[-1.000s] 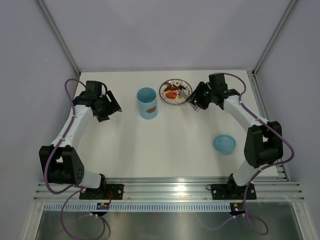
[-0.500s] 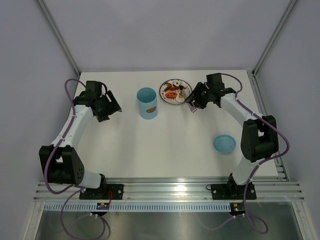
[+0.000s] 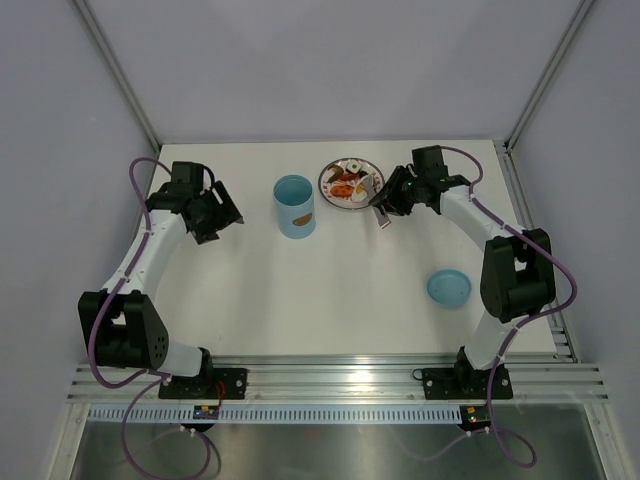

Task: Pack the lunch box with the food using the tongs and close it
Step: Pick up the fake food from the plate, then place the fake food in the packing box.

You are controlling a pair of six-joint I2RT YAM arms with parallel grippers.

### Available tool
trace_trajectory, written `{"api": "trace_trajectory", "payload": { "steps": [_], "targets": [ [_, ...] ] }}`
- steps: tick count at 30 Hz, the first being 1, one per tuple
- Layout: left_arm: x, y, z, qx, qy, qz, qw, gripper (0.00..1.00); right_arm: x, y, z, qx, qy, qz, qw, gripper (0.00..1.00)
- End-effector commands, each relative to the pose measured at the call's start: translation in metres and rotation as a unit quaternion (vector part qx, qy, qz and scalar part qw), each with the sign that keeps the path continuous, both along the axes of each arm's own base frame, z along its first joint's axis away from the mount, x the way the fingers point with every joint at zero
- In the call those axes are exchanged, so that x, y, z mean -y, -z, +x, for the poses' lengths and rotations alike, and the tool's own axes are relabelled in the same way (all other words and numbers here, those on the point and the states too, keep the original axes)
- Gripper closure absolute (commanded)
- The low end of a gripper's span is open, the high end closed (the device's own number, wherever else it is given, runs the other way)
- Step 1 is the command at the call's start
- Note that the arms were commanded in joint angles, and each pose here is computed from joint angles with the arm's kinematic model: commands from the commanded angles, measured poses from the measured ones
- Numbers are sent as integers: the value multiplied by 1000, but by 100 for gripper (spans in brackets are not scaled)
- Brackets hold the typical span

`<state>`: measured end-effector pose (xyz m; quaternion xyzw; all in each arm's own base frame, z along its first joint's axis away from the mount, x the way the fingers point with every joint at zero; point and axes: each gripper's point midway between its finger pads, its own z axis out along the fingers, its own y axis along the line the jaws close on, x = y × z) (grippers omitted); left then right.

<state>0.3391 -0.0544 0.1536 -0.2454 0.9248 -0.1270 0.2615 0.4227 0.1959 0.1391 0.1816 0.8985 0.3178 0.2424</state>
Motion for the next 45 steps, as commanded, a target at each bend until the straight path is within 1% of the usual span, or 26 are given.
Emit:
{"api": "trace_trajectory", "payload": {
  "steps": [1,2,6,23,27,32,37,42,45],
  "targets": [
    [-3,-1,4,13,2,4,1000,25,-7,-42,11,59,-14,24,998,77],
    [-3,-2,4,13,3,4,1000,25,-7,-48,10,65,-14,26,997,85],
    [-2,-3,4,14,4,3,1000,25,-6,-59,8,76,-12,30,997,100],
    [-1,-5,4,17,7,0,1000,25,0,-99,1,115,-1,33,993,100],
    [0,-2,4,15,9,-3,1000,25,1,-113,-2,128,-1,35,991,100],
    [4,4,6,9,14,-11,1000,25,-4,-150,-9,162,-12,48,986,100],
    [8,7,8,6,15,-20,1000,25,-19,-193,-23,205,-37,54,977,100],
    [8,7,9,7,16,-22,1000,25,-42,-218,-40,229,-72,59,969,100],
    [7,6,9,7,15,-20,1000,25,-63,-223,-52,234,-103,61,965,100]
  ]
}}
